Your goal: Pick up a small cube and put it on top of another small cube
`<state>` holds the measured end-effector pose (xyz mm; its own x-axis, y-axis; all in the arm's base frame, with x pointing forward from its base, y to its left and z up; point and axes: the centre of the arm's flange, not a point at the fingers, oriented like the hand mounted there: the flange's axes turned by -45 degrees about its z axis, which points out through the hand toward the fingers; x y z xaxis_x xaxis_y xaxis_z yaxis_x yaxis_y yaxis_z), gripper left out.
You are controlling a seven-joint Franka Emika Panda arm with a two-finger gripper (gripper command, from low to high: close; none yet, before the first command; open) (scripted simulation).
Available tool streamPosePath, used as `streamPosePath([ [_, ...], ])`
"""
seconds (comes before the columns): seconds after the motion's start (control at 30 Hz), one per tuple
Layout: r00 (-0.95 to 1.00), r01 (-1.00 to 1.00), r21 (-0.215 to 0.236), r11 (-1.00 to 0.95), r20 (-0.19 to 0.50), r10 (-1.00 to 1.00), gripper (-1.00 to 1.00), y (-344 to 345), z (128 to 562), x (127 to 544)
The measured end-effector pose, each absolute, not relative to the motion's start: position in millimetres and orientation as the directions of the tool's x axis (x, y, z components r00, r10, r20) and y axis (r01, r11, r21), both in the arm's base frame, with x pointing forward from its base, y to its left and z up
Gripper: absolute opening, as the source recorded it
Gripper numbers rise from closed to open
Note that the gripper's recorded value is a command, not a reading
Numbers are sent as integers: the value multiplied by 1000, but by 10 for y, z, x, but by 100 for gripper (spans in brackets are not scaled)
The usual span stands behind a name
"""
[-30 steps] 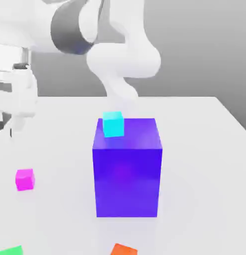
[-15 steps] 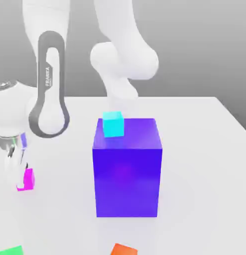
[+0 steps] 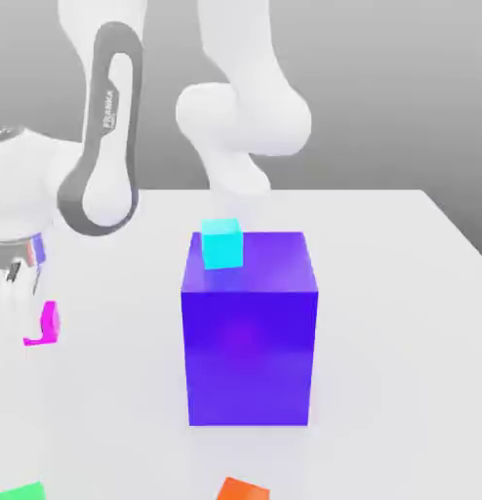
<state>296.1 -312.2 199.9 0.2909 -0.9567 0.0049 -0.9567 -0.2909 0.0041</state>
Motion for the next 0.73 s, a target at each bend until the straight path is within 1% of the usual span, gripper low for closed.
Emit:
streamPosePath([
  [0.23, 499, -867, 8, -499, 7, -867, -100, -2986, 2200, 4094],
  [0.47, 683, -730, 0, -683, 1, -730, -100, -2485, 2413, 5201],
  [0.53, 703, -711, -2, -703, 1, -711, -100, -2407, 2235, 5333],
  [0.6, 707, -707, -2, -707, 0, -707, -100, -2386, 1930, 5362],
  [0.63, 708, -706, -2, -708, 0, -706, 100, -2382, 1837, 5364],
  [0.73, 708, -706, -2, -708, 0, -706, 100, -2382, 1837, 5364],
])
